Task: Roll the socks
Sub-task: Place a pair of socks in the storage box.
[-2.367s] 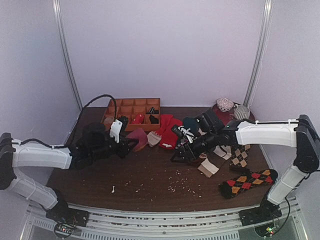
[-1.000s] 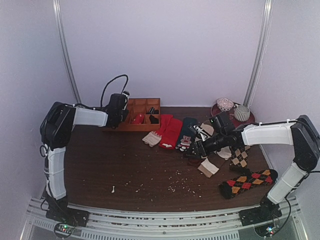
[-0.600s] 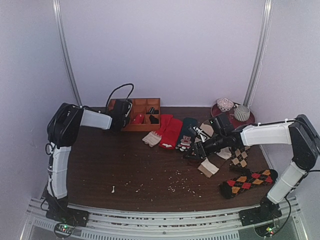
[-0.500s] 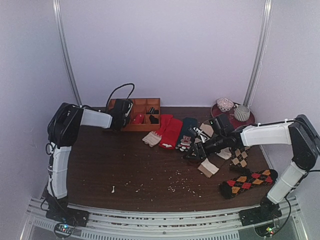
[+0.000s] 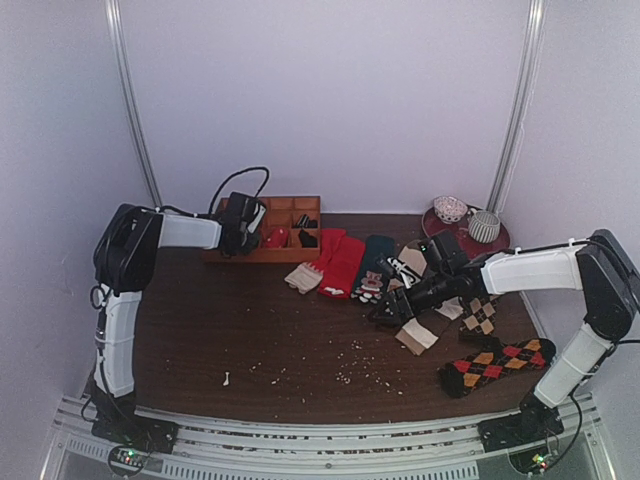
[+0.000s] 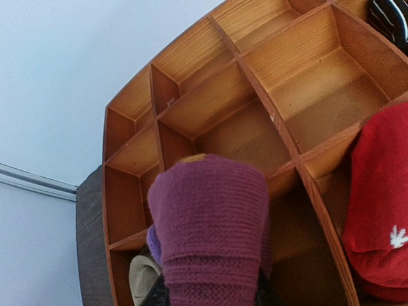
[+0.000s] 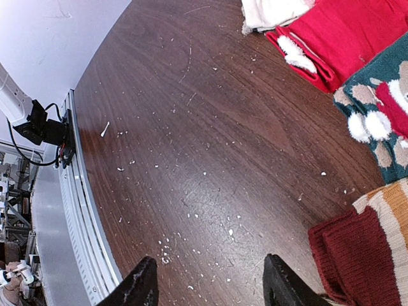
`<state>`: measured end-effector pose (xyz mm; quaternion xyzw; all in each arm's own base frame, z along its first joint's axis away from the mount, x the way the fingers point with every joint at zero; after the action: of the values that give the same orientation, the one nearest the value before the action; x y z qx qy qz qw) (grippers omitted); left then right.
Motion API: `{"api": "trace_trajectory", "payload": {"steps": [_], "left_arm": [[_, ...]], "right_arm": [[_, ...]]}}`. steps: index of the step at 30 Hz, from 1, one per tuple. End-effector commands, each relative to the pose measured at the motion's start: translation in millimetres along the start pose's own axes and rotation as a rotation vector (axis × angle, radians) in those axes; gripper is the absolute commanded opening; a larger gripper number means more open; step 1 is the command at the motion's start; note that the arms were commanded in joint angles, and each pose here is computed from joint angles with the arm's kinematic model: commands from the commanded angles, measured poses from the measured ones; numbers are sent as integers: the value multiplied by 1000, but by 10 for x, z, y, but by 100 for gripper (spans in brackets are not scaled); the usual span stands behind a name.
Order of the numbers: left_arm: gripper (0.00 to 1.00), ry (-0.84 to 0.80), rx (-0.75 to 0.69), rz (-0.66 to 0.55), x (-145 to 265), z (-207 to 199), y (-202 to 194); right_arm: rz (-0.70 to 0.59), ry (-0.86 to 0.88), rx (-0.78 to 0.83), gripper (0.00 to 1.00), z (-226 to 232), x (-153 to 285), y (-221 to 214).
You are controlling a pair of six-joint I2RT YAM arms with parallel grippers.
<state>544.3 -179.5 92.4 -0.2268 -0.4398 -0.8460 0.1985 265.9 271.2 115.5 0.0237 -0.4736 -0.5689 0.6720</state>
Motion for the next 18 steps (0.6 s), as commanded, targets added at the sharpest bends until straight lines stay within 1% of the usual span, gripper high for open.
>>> {"api": "trace_trajectory", "payload": {"steps": [1,4,8,13,18], "left_arm": [[0,-139,-57,101,-41,-255,-328],[0,-183,-51,102,-32,-286,-325],[0,-298,-8,119,-15,-334,-340],[0,-403,25,157,-8,-356,-436],[0,-486,52,192,71,-407,-434]], "right_arm": [[-3,10,13,57,10,41,-26],[-1,12,14,57,16,38,-29],[-4,11,16,57,24,54,-21],[0,13,19,57,17,44,-38],[0,18,20,57,12,31,-50]]}}
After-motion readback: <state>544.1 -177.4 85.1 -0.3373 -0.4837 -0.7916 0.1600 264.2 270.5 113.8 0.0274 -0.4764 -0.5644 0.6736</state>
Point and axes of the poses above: each gripper's point midway between its finger pads, its own x axis back along the fingers, its own z axis along the line the jaws close on, y = z × x, the point moved 3 cm from there along x, back along the fingers, and after that the axes turned 3 degrees about x, right-handed, at the moved point
